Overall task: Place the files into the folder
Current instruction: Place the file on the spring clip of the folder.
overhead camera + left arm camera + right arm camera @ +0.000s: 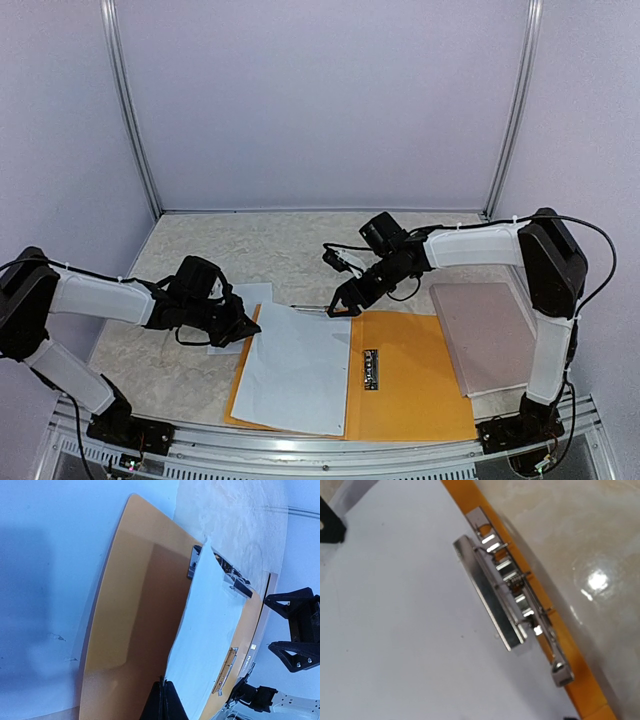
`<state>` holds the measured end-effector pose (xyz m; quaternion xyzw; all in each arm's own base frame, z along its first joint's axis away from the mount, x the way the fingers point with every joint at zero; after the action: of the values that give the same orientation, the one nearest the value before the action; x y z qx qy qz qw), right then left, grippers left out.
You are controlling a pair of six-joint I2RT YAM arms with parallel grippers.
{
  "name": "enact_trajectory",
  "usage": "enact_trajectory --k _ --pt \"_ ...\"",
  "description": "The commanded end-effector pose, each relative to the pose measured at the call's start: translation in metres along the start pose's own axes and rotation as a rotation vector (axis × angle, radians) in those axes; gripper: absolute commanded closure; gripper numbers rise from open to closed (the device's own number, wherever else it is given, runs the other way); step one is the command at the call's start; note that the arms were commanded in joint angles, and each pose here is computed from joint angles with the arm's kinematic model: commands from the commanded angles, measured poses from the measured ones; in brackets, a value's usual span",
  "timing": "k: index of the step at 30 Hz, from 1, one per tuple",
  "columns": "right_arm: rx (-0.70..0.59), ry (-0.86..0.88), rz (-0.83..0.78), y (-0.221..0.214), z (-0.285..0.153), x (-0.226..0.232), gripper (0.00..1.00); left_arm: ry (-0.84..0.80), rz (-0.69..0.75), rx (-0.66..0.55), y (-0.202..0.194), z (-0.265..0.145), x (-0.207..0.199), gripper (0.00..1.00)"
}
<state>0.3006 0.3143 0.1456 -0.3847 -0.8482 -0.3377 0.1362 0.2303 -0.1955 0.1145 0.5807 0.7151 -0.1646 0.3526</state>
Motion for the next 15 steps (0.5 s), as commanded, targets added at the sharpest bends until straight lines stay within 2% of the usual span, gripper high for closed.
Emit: enact_trajectory --k 1,15 --pt "-0.021 -0.003 0.004 0.0007 -0.0062 -0.0021 0.30 0.026 0.010 -0.016 0.0005 -0.0006 0.0043 1.00" --pt "-0.015 -0.002 0.009 -0.0008 -0.0048 -0.0025 0.31 0.021 0.010 -0.004 0.0024 0.0069 0.0052 1.00"
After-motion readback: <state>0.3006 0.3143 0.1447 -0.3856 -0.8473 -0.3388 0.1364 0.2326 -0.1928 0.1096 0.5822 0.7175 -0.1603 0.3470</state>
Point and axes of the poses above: each gripper's point midway between its finger pads, its own z axis out along the fingers, its own x axis along the line the jaws close on, y = z × x, the point moved 9 cm from there along -z, back along the fingers, and after that the axes turned 9 degrees about z, right-handed, at the moved point
